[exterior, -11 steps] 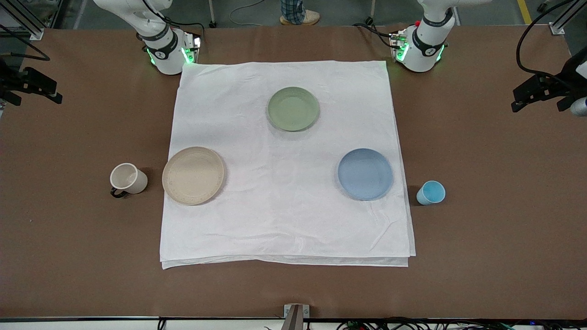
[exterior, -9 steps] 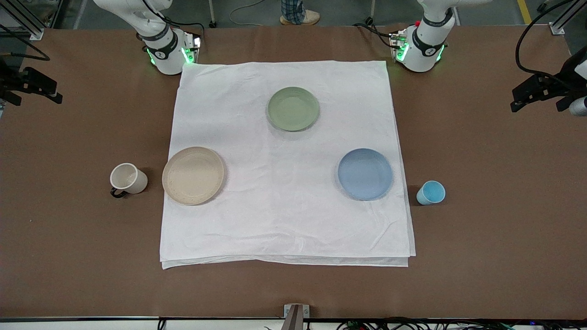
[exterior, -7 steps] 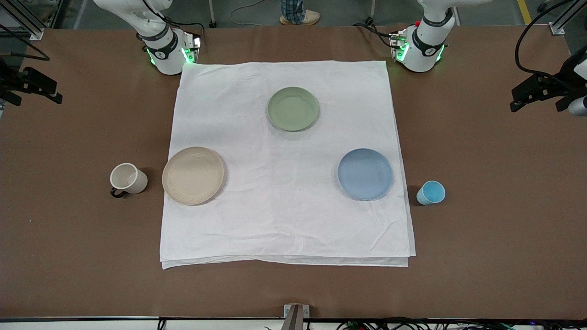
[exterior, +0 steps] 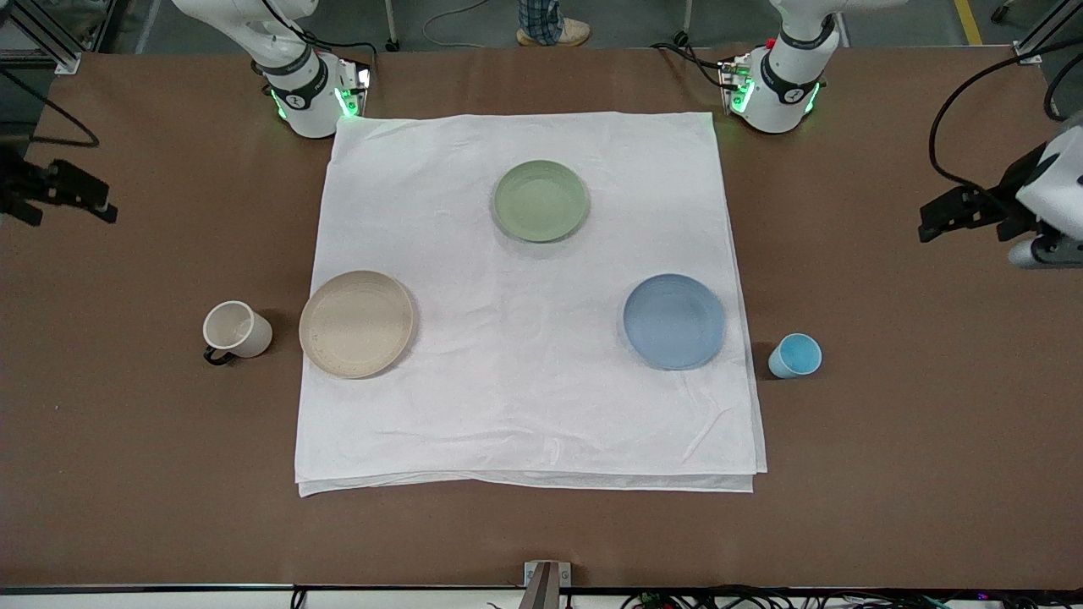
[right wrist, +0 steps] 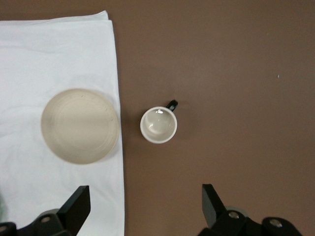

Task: Place blue cup in blue plate and white mug in gray plate
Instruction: 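Reach the left gripper to the blue cup while the right gripper reaches the mug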

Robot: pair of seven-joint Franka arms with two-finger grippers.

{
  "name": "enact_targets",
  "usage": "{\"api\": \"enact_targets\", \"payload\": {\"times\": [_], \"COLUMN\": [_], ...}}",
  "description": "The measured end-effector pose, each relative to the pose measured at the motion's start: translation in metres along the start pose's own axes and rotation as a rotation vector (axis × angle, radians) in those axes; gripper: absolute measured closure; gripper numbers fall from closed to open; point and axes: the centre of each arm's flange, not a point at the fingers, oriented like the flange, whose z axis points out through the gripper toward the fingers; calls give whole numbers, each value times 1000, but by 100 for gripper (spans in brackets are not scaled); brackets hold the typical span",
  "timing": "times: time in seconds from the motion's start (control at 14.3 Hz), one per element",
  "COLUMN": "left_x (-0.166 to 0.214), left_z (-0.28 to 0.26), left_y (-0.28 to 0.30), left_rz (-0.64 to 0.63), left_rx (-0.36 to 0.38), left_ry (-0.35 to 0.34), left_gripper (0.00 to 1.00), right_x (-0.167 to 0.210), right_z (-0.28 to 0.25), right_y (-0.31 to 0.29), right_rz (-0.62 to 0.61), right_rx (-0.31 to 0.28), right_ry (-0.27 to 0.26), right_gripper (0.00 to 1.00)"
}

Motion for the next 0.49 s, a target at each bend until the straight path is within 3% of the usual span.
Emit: {"api": "enact_targets", "payload": {"times": [0.21,0.35,0.49], "left_x": [20,23,25], "left_z": [86,141,186], "left_y": [4,6,7], "left_rz": [5,7,7], "left_rx": [-2,-6,-8], "left_ry": [29,67,83], "left_gripper": [0,0,1], "right_x": [52,70,79], "right_z": [94,152,216], "right_y": [32,47,53], "right_rz": [74,260,402], "right_rx": [-31,-26,29], "right_ry": [-6,-32,-84], "right_gripper": [0,0,0]}}
